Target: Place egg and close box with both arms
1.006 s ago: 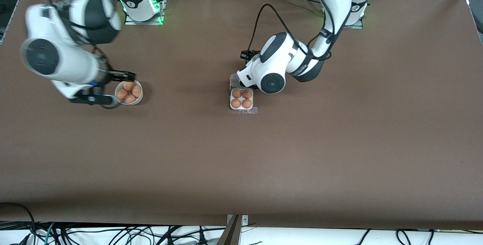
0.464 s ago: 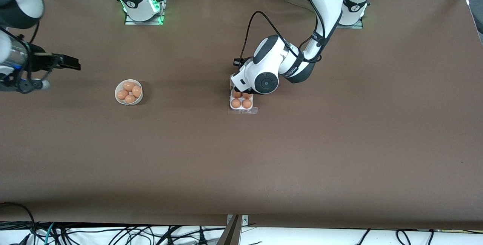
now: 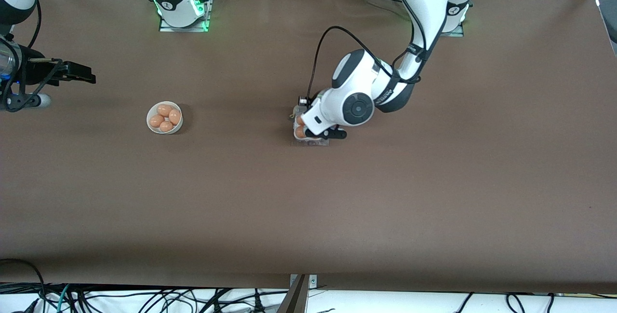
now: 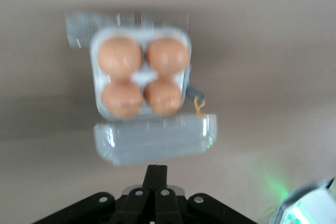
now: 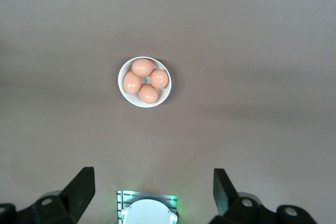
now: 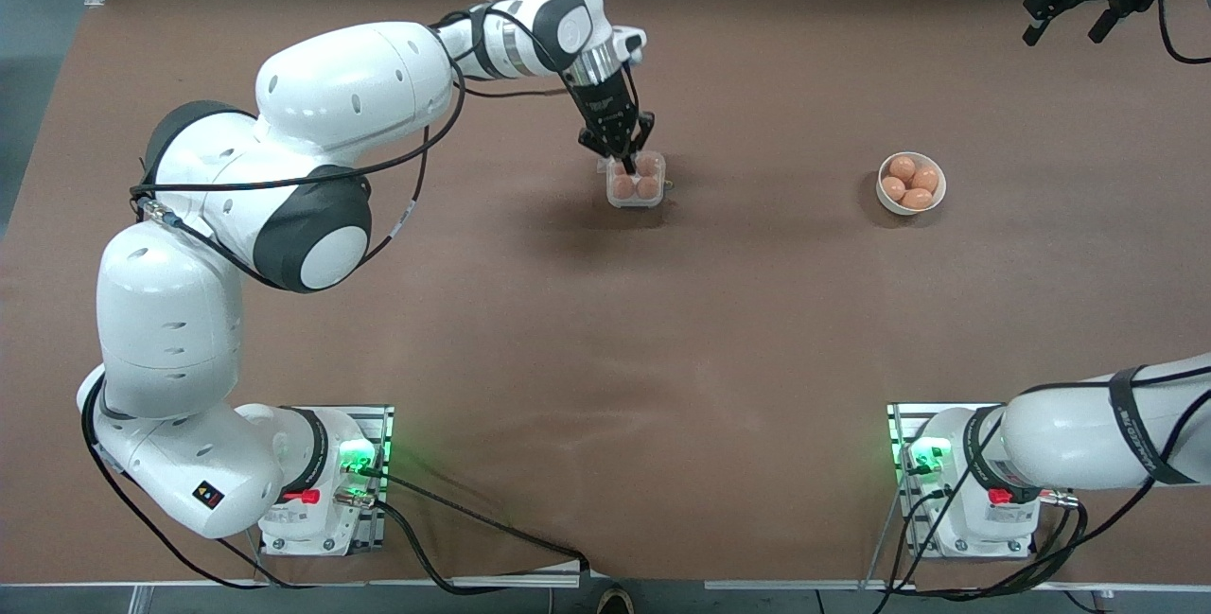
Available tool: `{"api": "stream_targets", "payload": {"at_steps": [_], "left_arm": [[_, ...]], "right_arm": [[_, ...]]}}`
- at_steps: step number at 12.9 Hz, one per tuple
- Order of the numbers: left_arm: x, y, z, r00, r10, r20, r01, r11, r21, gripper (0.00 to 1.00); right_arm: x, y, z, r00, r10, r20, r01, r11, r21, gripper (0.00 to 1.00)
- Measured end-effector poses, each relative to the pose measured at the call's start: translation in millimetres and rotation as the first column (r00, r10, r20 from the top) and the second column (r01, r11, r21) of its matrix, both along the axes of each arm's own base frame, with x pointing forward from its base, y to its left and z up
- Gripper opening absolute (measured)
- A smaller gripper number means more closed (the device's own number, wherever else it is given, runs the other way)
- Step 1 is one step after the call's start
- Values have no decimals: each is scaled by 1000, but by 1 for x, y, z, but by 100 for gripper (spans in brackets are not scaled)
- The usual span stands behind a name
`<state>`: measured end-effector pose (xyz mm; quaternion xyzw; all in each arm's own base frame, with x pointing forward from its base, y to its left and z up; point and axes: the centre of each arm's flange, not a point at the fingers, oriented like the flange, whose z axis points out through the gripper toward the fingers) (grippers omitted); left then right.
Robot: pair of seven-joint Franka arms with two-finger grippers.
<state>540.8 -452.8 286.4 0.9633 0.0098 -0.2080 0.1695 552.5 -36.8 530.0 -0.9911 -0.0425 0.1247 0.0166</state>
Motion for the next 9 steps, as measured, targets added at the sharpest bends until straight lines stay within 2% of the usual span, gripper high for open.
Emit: {"api": "stream_targets", "payload": {"at_steps": [3, 5, 7, 8, 9], "left_arm": [[36, 20, 34, 995, 54, 84, -52, 998, -22, 7], [58, 46, 74, 988, 90, 126, -87, 996, -32, 24], [82, 99, 120, 977, 150, 154, -147, 989, -30, 42], [94, 137, 139, 971, 168, 168, -171, 985, -1, 53], [103, 172, 157, 966, 154, 207, -172, 983, 71, 64]], "right_arm": [[2, 11, 11, 1000, 16, 22, -16, 1000, 1, 100], [3, 19, 14, 999, 22, 28, -22, 1000, 2, 100], [3, 27, 14, 999, 28, 29, -28, 1000, 4, 100], [3, 28, 14, 999, 29, 28, -29, 1000, 4, 100], [3, 28, 14, 999, 28, 28, -28, 1000, 4, 100]]}}
